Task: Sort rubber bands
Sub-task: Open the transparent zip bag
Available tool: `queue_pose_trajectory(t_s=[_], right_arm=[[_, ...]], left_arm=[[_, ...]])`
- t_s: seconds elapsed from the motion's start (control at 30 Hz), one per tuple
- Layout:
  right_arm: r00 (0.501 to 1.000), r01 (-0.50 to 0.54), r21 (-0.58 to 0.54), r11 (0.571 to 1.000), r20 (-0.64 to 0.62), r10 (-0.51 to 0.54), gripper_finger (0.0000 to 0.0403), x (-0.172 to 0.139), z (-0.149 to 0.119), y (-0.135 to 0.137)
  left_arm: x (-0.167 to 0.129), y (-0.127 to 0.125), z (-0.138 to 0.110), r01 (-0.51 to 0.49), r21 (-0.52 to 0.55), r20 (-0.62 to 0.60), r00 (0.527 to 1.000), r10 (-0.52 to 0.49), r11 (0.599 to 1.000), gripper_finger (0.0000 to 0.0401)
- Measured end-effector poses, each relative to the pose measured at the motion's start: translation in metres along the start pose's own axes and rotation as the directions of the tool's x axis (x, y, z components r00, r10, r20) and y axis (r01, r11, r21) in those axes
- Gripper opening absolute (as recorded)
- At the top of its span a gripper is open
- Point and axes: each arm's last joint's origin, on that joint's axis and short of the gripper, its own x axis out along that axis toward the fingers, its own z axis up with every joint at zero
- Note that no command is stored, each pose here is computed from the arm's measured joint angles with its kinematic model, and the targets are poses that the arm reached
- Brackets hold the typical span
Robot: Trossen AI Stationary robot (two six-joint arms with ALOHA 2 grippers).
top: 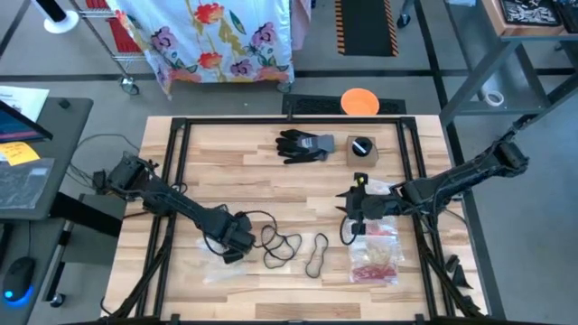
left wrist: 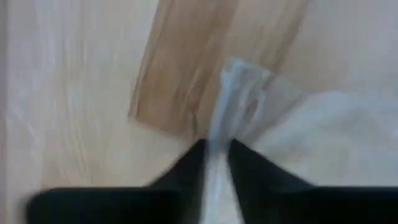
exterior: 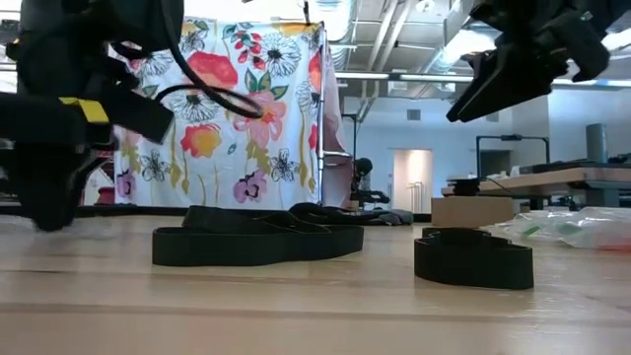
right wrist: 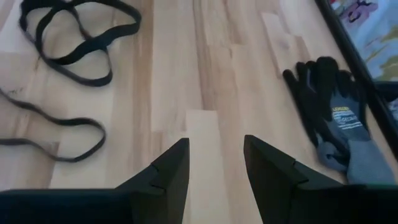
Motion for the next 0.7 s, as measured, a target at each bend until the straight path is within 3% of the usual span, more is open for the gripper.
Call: queue_pose_trajectory(t_s=[0.07,0.2,0.3,0.4,0.53,0.7], right_arm=[[1.0,0.013,0.003,1.0,0.022,-0.013,0.015,0.002,0.003,-0.004],[0.994,0.048,0.0,0.999,0.095,-0.047,0.015,0.005,0.012,-0.013],[0.984,0.079,0.042,0.996,0.159,-0.085,0.015,0.008,0.02,-0.022],[0.978,0.077,0.102,0.992,0.184,-0.095,0.015,0.01,0.023,-0.03],[0.978,-0.045,0.243,0.969,0.207,-0.006,0.0148,0.015,0.025,-0.036],[0.958,-0.198,0.412,0.889,0.275,0.085,0.0134,0.022,0.031,-0.033]], left_arm=[[-0.008,-0.004,0.007,-0.012,0.058,0.059,0.998,0.009,0.998,0.0019],[-0.04,-0.012,0.027,-0.108,0.145,0.262,0.963,0.066,0.984,0.0012],[-0.064,-0.018,0.043,-0.228,0.189,0.432,0.893,0.128,0.955,0.0003],[-0.089,-0.027,0.059,-0.308,0.219,0.591,0.797,0.125,0.926,0.0005],[-0.111,-0.043,0.077,-0.343,0.371,0.726,0.687,-0.039,0.863,0.0002],[-0.126,-0.053,0.092,-0.314,0.604,0.73,0.587,-0.351,0.732,0.0001]])
